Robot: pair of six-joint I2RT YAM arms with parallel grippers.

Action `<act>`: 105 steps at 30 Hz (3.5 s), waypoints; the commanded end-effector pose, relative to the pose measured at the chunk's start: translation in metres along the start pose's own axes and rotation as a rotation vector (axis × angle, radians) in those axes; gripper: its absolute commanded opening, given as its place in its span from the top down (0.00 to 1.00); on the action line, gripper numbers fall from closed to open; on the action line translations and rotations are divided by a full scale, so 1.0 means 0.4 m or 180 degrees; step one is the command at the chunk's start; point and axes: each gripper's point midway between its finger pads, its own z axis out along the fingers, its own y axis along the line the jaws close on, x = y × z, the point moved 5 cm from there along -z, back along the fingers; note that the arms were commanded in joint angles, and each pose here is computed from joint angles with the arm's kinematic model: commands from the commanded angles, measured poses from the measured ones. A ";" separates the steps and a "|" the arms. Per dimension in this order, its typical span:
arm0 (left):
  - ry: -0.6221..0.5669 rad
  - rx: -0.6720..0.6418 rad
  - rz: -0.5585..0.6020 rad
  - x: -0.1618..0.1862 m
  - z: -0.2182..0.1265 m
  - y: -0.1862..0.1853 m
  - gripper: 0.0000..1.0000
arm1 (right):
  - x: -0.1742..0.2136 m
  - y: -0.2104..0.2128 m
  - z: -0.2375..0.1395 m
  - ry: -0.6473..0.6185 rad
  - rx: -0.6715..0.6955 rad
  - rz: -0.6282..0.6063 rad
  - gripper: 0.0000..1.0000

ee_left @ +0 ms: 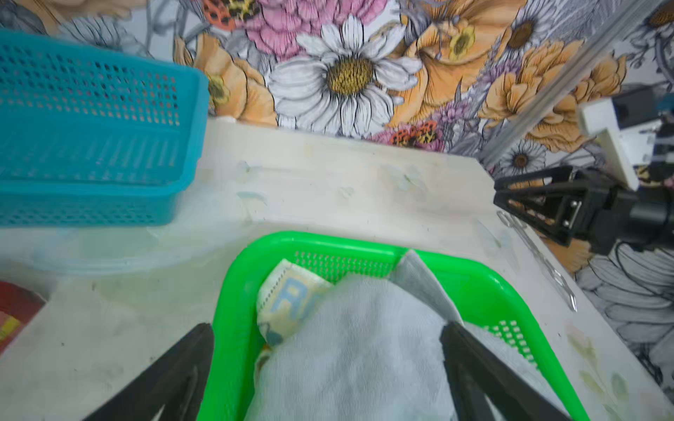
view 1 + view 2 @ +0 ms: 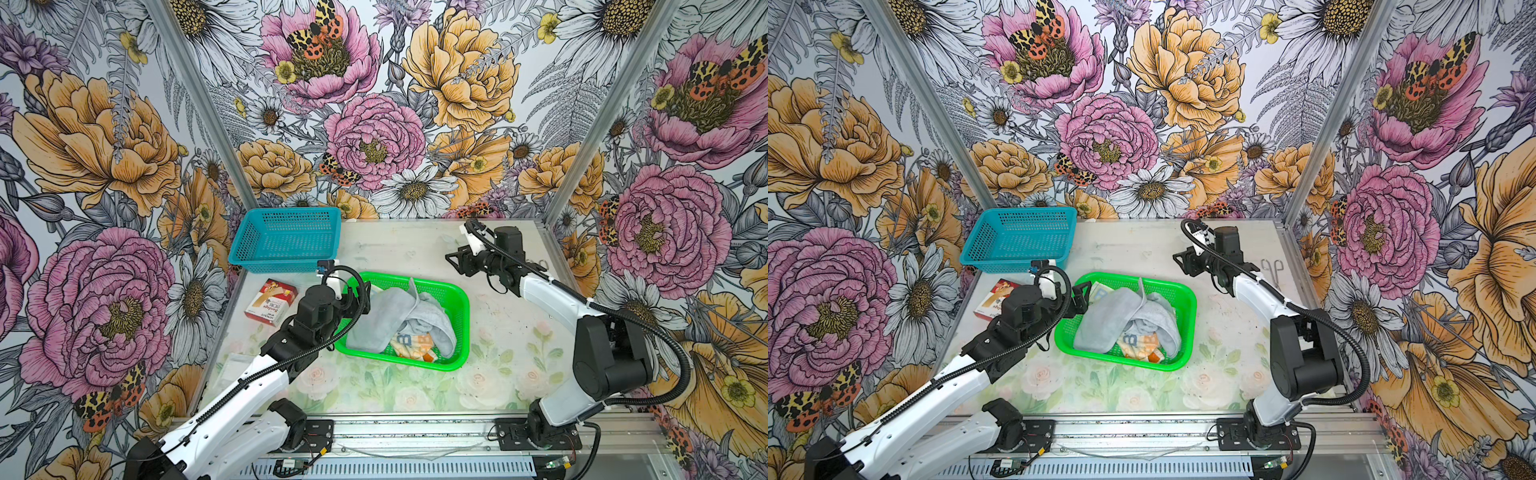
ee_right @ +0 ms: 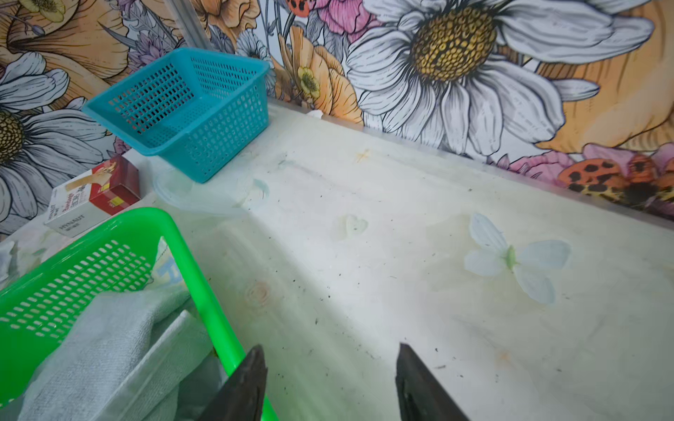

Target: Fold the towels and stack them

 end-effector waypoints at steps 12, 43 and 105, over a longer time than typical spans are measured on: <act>0.0678 0.0030 0.0030 0.073 0.007 -0.044 0.02 | 0.126 0.070 0.054 0.0751 -0.0739 0.0263 0.40; 0.0450 0.0092 0.0096 0.040 -0.005 -0.052 0.02 | 0.204 0.053 -0.040 0.1075 0.0520 0.0170 1.00; 0.0463 0.0609 0.0487 -0.014 0.102 -0.199 0.02 | 0.169 -0.601 -0.454 -0.0013 0.2145 0.1604 0.60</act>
